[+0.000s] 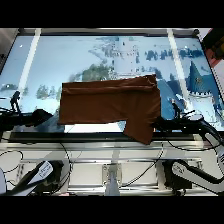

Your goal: Fold the clothes and pants, and hang the long-sleeved shirts on hangers.

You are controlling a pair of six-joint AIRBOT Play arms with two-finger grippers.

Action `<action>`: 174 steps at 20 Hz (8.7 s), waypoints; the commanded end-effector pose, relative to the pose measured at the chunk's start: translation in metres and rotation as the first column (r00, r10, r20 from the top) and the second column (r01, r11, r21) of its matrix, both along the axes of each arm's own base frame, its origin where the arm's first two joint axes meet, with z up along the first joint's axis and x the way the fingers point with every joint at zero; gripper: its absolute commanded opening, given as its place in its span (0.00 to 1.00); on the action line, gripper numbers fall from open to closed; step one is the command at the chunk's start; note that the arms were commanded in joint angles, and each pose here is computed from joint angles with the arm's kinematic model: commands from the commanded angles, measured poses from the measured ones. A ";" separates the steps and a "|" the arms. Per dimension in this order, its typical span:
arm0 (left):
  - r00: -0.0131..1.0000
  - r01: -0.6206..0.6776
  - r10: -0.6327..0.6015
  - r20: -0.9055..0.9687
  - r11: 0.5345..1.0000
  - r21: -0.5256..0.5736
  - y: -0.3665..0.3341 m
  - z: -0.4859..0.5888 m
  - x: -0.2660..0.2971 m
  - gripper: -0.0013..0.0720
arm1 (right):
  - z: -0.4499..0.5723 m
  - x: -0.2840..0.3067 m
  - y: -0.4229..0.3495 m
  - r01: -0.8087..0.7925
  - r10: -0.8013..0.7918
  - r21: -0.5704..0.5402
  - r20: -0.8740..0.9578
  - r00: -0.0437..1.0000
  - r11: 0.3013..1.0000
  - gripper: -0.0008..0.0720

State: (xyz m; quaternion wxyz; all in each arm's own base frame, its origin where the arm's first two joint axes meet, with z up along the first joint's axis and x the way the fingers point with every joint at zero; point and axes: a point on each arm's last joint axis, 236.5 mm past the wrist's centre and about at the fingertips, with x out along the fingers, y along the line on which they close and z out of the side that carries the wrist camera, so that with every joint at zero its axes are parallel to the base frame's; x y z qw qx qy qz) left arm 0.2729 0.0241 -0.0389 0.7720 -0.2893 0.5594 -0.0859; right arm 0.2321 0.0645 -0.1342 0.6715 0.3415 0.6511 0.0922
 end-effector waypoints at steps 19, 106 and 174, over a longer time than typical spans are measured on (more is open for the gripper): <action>0.989 0.064 -0.074 -0.126 0.994 -0.087 -0.035 -0.072 -0.017 0.70 | -0.004 -0.017 -0.004 -0.083 0.081 -0.029 -0.037 0.996 0.996 0.04; 0.998 0.058 -0.058 0.006 0.997 -0.060 -0.019 -0.069 0.201 0.98 | 0.157 0.247 -0.104 0.318 -0.161 -0.151 0.622 0.767 0.936 0.86; 0.752 0.329 -0.196 0.629 0.939 -0.102 -0.510 0.073 0.168 0.06 | 0.231 0.282 -0.024 0.018 0.157 -0.314 0.521 0.839 0.949 0.03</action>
